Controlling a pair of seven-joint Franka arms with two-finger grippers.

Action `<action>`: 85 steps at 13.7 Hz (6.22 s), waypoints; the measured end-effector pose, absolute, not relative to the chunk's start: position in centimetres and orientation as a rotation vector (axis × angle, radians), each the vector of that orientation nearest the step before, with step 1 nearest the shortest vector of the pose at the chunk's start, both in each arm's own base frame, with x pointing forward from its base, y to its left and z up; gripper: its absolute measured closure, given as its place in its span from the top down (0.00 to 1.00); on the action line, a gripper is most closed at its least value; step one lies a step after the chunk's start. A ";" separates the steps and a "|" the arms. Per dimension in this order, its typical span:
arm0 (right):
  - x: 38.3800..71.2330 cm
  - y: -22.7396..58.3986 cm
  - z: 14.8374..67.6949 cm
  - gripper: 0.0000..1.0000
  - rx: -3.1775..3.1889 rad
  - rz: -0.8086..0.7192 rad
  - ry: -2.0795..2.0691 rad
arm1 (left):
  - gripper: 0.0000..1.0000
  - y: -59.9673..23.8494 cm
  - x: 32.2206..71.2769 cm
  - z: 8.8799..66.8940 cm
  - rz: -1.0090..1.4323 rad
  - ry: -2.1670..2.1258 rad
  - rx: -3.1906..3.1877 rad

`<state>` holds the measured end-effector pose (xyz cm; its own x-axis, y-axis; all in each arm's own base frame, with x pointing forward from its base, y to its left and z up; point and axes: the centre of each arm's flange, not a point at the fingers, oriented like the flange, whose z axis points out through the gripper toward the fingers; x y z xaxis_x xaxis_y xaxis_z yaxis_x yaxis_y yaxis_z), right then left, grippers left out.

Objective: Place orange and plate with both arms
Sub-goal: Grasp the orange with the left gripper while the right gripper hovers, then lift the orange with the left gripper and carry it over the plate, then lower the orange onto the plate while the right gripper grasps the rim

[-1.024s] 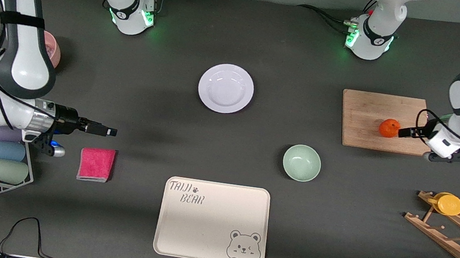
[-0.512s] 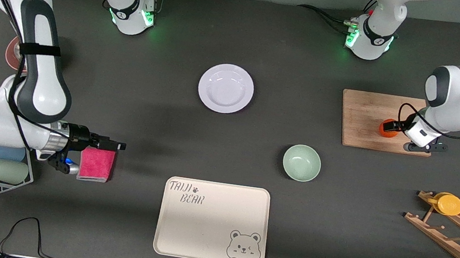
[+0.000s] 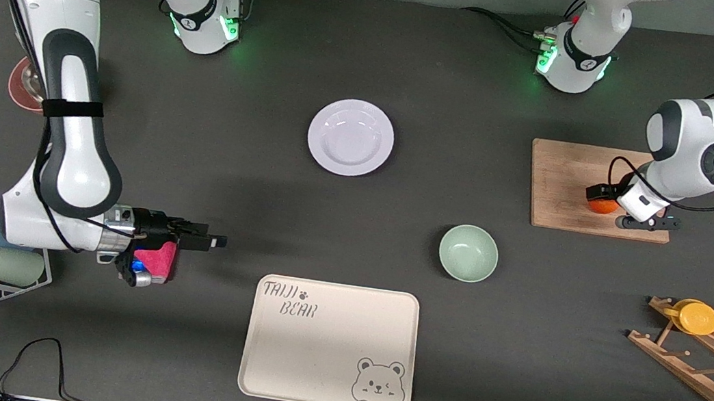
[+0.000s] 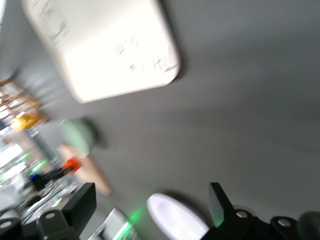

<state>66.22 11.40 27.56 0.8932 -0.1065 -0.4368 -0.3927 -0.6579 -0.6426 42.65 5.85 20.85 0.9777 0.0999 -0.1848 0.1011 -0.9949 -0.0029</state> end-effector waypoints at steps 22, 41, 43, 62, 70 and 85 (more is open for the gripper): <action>52.9 3.7 21.1 1.00 -1.728 0.182 -0.014 | 0.72 -13.4 47.2 44.4 -0.335 0.002 3.129; 42.1 5.5 12.7 1.00 -1.725 0.107 0.011 | 0.72 -54.2 37.9 35.0 -0.250 0.267 3.144; 41.5 5.4 12.1 1.00 -1.752 0.097 0.010 | 0.72 -55.4 37.0 33.1 -0.272 0.264 3.136; 36.1 13.2 10.0 1.00 -1.826 0.021 0.135 | 0.72 -58.7 31.5 22.8 -0.269 0.391 3.080; 33.8 13.7 9.7 1.00 -1.787 0.021 0.130 | 0.72 -58.5 32.1 22.6 -0.258 0.406 3.073; 33.7 13.7 9.7 1.00 -1.785 0.014 0.133 | 1.00 -58.7 32.1 22.1 -0.180 0.399 3.092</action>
<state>33.71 13.69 9.66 0.9932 -0.0826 -0.0823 -0.0981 -0.2111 -0.9725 32.11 -58.72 22.11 0.9607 0.2519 -0.1163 0.2541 -0.9672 0.0039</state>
